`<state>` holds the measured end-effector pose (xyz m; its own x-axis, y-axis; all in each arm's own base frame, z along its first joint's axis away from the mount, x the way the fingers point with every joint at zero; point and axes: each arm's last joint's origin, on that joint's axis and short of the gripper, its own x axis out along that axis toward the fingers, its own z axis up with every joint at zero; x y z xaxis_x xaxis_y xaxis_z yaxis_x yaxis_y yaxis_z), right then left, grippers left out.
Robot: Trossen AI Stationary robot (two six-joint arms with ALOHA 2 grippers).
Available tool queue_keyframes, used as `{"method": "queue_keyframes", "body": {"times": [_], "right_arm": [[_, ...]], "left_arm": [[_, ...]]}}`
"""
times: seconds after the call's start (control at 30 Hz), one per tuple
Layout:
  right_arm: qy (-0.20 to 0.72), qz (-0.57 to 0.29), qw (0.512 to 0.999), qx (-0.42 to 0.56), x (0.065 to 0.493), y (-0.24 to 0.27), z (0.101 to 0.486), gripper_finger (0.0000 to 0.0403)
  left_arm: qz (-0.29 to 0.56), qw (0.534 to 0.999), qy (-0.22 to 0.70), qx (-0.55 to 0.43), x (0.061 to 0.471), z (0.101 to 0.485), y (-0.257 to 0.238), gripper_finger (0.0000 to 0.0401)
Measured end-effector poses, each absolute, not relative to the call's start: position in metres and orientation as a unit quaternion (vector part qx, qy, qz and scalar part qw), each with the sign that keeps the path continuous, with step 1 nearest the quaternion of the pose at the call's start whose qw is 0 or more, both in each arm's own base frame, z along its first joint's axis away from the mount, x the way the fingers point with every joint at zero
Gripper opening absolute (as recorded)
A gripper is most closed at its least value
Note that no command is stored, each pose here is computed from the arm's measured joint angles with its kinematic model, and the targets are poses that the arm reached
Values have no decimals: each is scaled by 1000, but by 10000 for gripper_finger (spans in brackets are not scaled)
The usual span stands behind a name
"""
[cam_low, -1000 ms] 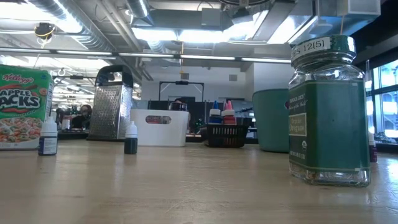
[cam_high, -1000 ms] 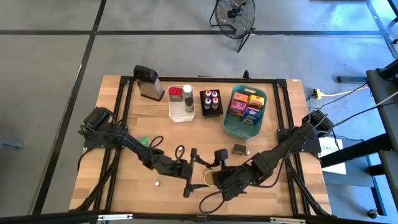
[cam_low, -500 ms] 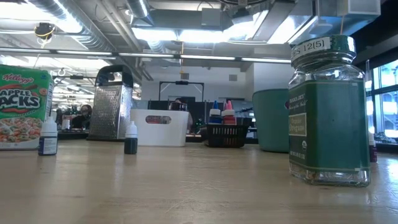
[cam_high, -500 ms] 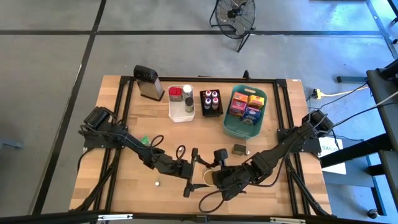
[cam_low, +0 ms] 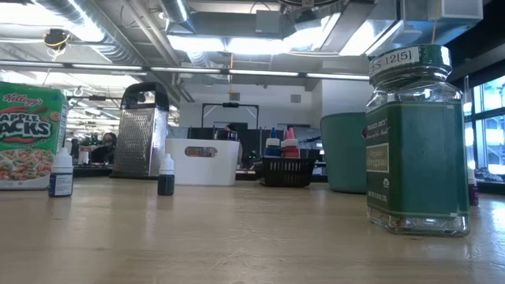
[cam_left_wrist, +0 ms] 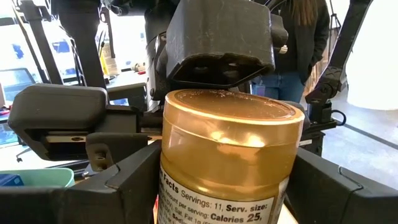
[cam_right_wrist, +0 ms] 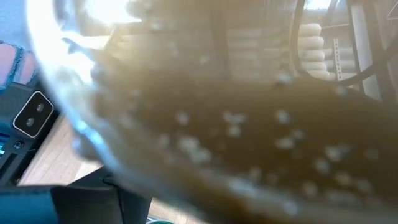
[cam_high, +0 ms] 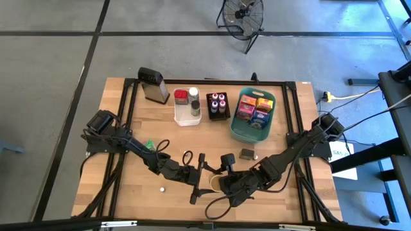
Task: Pick & Place Kitchen Items
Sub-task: Put the light brown spice bottle into the white bin
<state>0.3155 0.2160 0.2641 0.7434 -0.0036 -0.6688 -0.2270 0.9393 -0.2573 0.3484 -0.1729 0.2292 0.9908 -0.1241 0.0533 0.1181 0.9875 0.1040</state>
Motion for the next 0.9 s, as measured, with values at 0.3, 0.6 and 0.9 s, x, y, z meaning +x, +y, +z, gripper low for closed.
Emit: {"method": "queue_keyframes", "body": {"times": [0.3, 0.6, 0.9], "right_arm": [[353, 58, 921, -156, 315, 216, 264, 332], [368, 40, 922, -117, 313, 215, 262, 366], [388, -18, 914, -118, 299, 210, 266, 369]], "left_arm": [[-57, 997, -34, 50, 348, 230, -173, 279], [-52, 997, -35, 52, 347, 231, -175, 279], [-43, 997, -38, 55, 347, 232, -175, 279]]}}
